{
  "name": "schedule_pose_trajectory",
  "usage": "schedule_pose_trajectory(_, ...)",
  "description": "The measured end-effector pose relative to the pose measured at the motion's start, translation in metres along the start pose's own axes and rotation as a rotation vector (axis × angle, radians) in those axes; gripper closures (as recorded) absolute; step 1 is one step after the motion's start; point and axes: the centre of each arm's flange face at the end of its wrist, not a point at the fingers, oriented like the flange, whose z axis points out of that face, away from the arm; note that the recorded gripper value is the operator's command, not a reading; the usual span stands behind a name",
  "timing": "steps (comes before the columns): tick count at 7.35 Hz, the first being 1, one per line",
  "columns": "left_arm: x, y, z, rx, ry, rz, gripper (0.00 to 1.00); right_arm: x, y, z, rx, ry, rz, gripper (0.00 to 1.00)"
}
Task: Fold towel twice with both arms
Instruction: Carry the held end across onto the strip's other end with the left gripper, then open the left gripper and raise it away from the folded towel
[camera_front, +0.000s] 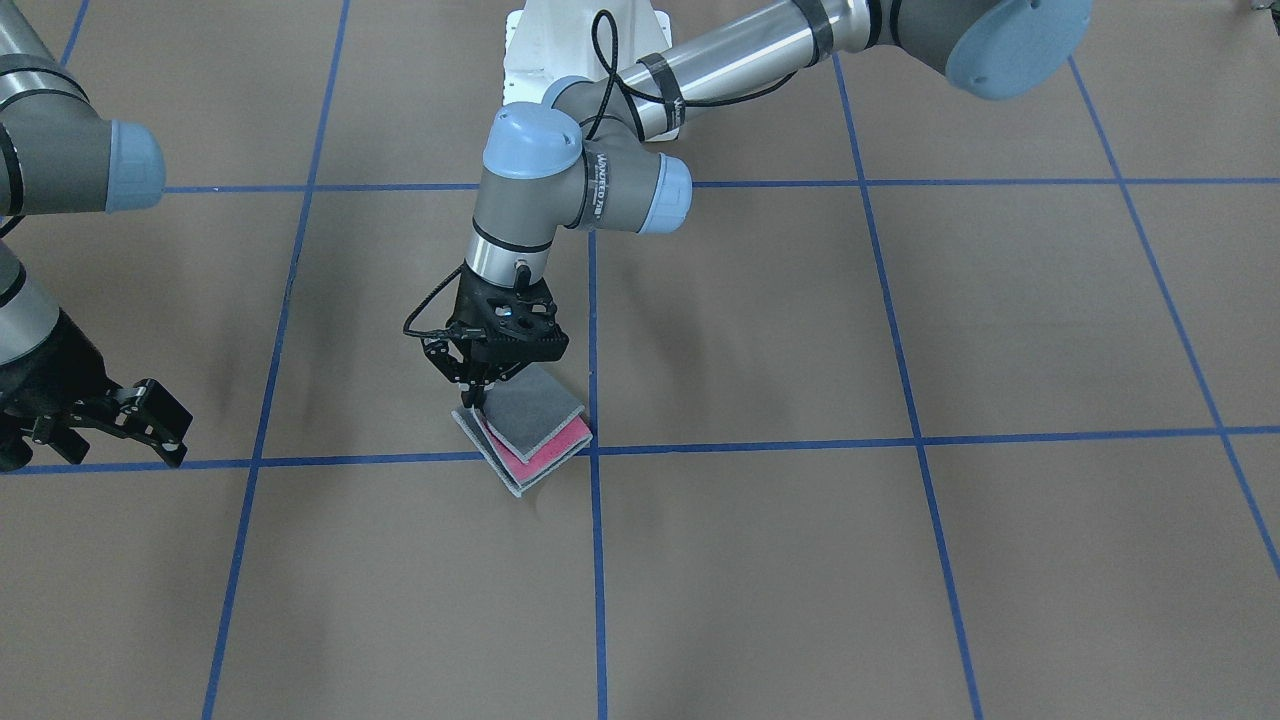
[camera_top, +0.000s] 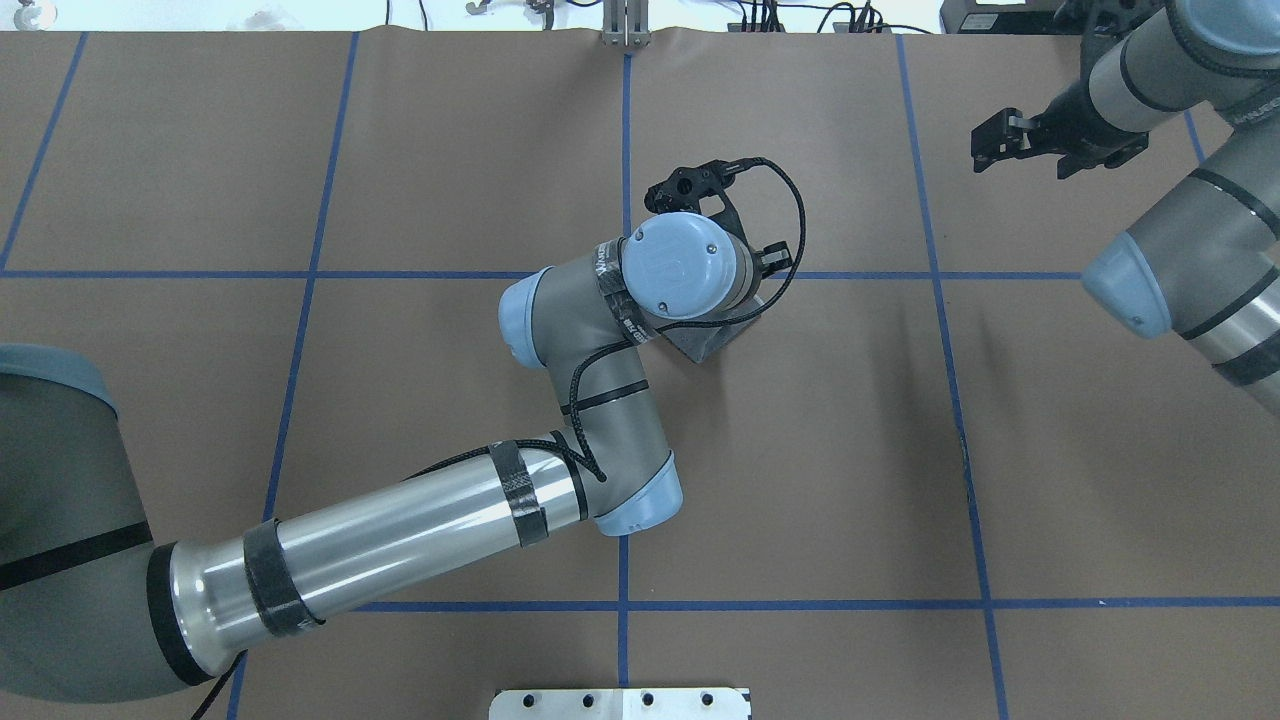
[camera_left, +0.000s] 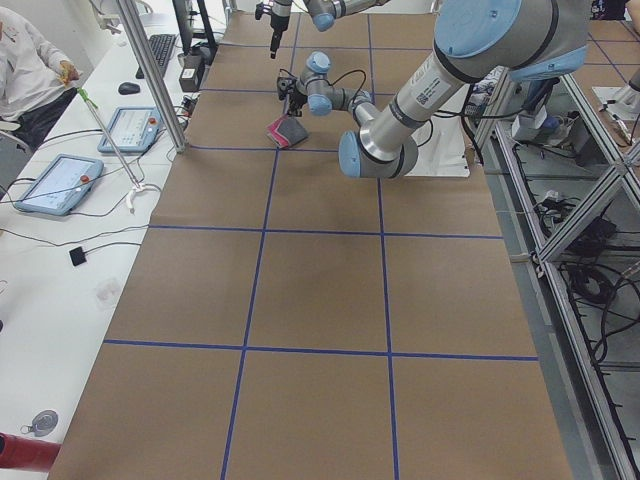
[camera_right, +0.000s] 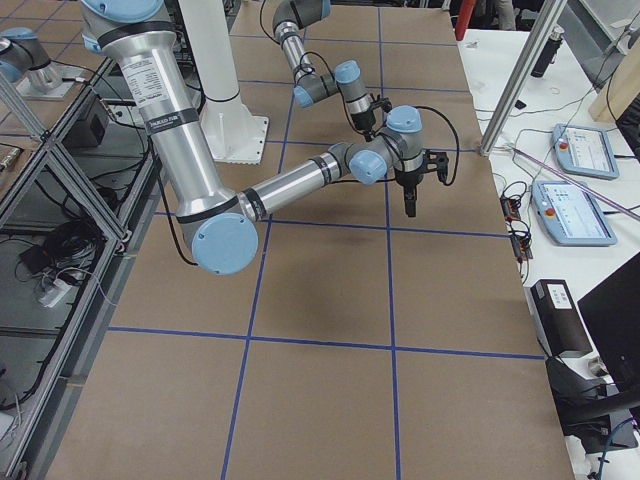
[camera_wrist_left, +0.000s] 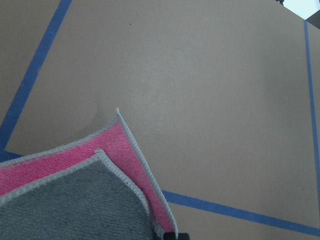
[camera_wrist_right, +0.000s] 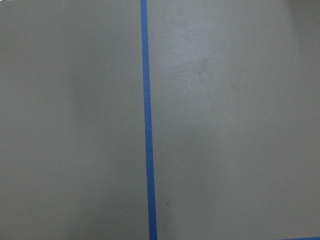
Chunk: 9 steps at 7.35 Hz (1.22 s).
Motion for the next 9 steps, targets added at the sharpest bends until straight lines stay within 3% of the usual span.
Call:
schedule_pose_trajectory(1,-0.001,0.001,0.001,0.0,-0.003,0.0,0.34,0.0,0.0,0.0,0.0,0.0,0.0,0.0)
schedule_pose_trajectory(3,-0.002,0.001,0.003,0.002,-0.006,0.0,0.01,0.0,0.0,0.0,0.0,0.0,0.0,0.0)
schedule_pose_trajectory(7,0.011,-0.004,-0.005,0.012,0.015,-0.003,0.0,0.0,0.0,0.0,0.0,0.0,-0.001,0.0)
schedule_pose_trajectory(9,0.017,-0.018,-0.021,0.001,-0.012,0.019,0.0,0.001,0.0,0.0,-0.004,-0.001,-0.014,0.0)
